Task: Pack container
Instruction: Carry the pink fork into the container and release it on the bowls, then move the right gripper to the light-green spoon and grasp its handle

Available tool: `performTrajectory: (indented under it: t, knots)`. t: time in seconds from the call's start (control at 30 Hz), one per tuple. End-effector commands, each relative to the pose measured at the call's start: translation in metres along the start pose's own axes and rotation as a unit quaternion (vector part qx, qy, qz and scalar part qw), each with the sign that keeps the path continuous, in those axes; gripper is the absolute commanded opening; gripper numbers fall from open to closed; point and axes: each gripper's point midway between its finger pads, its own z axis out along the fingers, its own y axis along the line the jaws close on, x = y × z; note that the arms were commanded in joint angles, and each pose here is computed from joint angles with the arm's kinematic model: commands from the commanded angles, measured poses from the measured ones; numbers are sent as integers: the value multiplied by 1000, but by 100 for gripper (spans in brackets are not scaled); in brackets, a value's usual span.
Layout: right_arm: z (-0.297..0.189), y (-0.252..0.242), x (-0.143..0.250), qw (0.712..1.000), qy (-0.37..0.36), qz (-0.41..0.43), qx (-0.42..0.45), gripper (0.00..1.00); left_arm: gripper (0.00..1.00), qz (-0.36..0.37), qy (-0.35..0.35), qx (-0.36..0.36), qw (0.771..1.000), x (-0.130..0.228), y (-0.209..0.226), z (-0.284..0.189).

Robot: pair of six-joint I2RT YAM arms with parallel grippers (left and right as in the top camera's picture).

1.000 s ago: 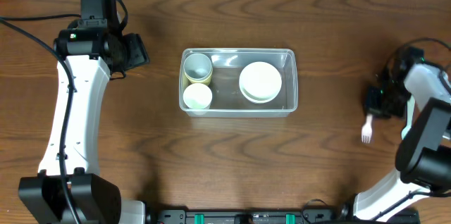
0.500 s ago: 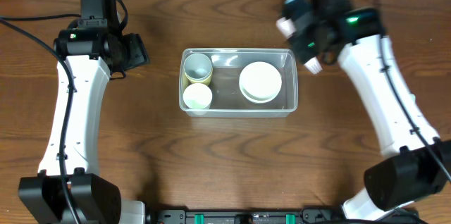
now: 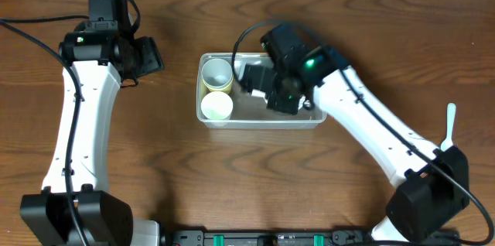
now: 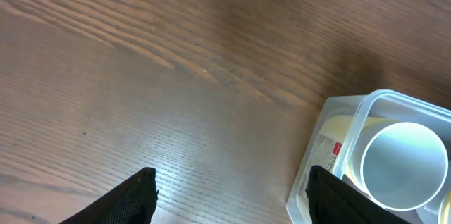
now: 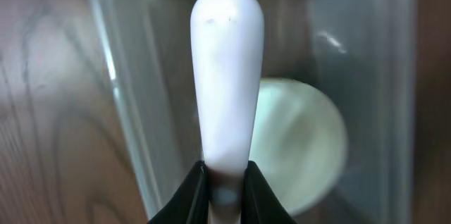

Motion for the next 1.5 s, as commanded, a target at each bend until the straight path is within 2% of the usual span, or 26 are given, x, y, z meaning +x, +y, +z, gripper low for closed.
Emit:
performTrajectory:
  t: [0.0, 0.17, 0.2, 0.3, 0.57, 0.63, 0.73, 0.83, 0.9, 0.97, 1.0, 1.03, 1.1, 1.2, 1.3, 1.37, 1.47]
  knots:
    - [16, 15, 1, 999, 3, -26, -19, 1, 69, -5, 5, 0, 1000, 2, 1, 3]
    - [24, 18, 5, 1000, 5, -17, -20, 2, 69, -5, 5, 0, 1000, 2, 1, 3]
    - [24, 18, 6, 1000, 6, -17, -21, 5, 69, -5, 5, 0, 1000, 2, 1, 3]
    - [24, 20, 8, 1000, 10, -17, -24, 29, 69, -5, 5, 0, 1000, 2, 1, 3]
    - [24, 20, 8, 1000, 10, -17, -24, 45, 69, -5, 5, 0, 1000, 2, 1, 3]
    - [24, 18, 6, 1000, 6, -12, -21, 52, 69, -5, 5, 0, 1000, 2, 1, 3]
    - [24, 6, -3, 1000, -13, 28, 3, 56, 69, -5, 5, 0, 1000, 2, 1, 3]
    - [18, -24, -10, 992, -29, 98, 68, 58, 69, -5, 5, 0, 1000, 2, 1, 3]
    - [6, -51, -7, 978, -33, 161, 130, 58, 69, -5, 5, 0, 1000, 2, 1, 3]
    - [-19, -84, 5, 943, -38, 254, 210, 59, 69, -5, 5, 0, 1000, 2, 1, 3]
    - [-35, -99, 16, 921, -46, 303, 242, 64, 69, -5, 5, 0, 1000, 2, 1, 3]
    - [-47, -109, 26, 903, -54, 340, 258, 65, 69, -5, 5, 0, 1000, 2, 1, 3]
    - [-70, -124, 52, 860, -74, 424, 275, 74, 69, -5, 5, 0, 1000, 2, 1, 3]
    - [-104, -138, 112, 764, -93, 574, 278, 78, 69, -5, 5, 0, 1000, 2, 1, 3]
    - [-127, -138, 181, 673, -90, 686, 261, 80, 69, -5, 5, 0, 1000, 2, 1, 3]
    - [-136, -134, 228, 625, -73, 735, 254, 81, 69, -5, 5, 0, 1000, 2, 1, 3]
    - [-141, -120, 296, 558, -33, 791, 250, 88, 69, -5, 5, 0, 1000, 2, 1, 3]
